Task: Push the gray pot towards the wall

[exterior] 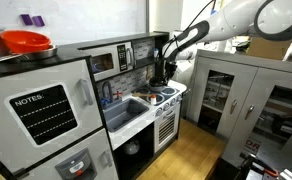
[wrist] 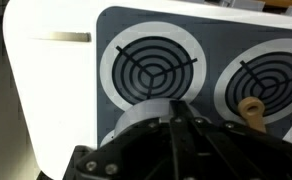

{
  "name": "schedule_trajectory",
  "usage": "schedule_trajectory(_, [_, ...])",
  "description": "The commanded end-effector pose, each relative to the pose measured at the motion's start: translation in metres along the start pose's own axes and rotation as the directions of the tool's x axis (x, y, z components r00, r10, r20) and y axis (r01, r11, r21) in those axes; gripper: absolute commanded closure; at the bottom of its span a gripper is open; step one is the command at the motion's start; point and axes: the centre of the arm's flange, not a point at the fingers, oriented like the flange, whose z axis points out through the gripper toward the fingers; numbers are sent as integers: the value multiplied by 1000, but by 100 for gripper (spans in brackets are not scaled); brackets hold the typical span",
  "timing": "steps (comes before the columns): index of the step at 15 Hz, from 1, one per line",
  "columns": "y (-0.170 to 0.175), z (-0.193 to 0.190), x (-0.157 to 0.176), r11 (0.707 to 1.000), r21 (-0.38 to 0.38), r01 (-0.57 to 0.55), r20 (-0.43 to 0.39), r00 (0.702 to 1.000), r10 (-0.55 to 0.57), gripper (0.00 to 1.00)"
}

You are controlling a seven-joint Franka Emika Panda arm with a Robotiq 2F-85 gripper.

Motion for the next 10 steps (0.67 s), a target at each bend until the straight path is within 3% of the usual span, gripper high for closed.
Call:
schedule_trajectory(1, [0,0,0,1000,0,0,0,1000,0,99])
schedule_trajectory(10, [30,11,0,999,-34,20,-34,999,-21,100])
